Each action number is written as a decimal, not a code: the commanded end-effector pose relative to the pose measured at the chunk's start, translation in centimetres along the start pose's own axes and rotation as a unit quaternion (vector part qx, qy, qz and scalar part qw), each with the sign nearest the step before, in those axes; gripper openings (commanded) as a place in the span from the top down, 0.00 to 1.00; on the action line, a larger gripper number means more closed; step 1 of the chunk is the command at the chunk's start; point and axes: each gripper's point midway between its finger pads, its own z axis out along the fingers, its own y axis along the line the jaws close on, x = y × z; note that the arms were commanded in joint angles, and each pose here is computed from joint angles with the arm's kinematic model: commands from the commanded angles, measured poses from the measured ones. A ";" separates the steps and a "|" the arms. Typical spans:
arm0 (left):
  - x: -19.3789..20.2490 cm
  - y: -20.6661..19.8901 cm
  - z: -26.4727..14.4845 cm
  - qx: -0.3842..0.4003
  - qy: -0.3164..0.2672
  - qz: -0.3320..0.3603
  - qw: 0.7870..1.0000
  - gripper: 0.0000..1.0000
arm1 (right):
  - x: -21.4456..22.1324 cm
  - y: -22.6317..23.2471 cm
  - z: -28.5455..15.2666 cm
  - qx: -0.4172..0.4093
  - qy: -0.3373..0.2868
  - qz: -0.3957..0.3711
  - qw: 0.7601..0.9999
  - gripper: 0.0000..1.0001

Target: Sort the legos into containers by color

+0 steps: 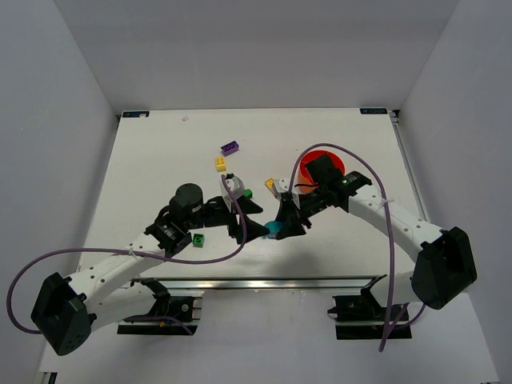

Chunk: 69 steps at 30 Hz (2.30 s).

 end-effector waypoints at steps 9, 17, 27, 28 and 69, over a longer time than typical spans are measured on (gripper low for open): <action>1.0 0.2 0.9 -0.006 0.017 0.020 1.000 0.27 | -3.2 -2.5 0.1 0.027 -0.035 0.044 0.998 1.00; 1.5 1.1 1.4 -0.026 0.031 0.016 0.999 0.33 | -3.5 -2.6 -0.2 0.038 -0.038 0.034 0.998 1.00; 0.6 1.4 1.8 -0.030 0.029 0.018 0.999 0.82 | -3.0 -2.4 -0.2 0.040 -0.035 0.036 0.998 0.83; 0.3 1.3 1.7 -0.030 0.026 0.020 0.999 0.85 | -2.9 -2.3 -0.1 0.040 -0.034 0.035 0.998 0.79; -7.9 19.9 17.2 -0.241 0.060 -0.016 0.969 1.00 | -0.1 -8.3 -23.5 0.622 -0.090 0.129 0.767 1.00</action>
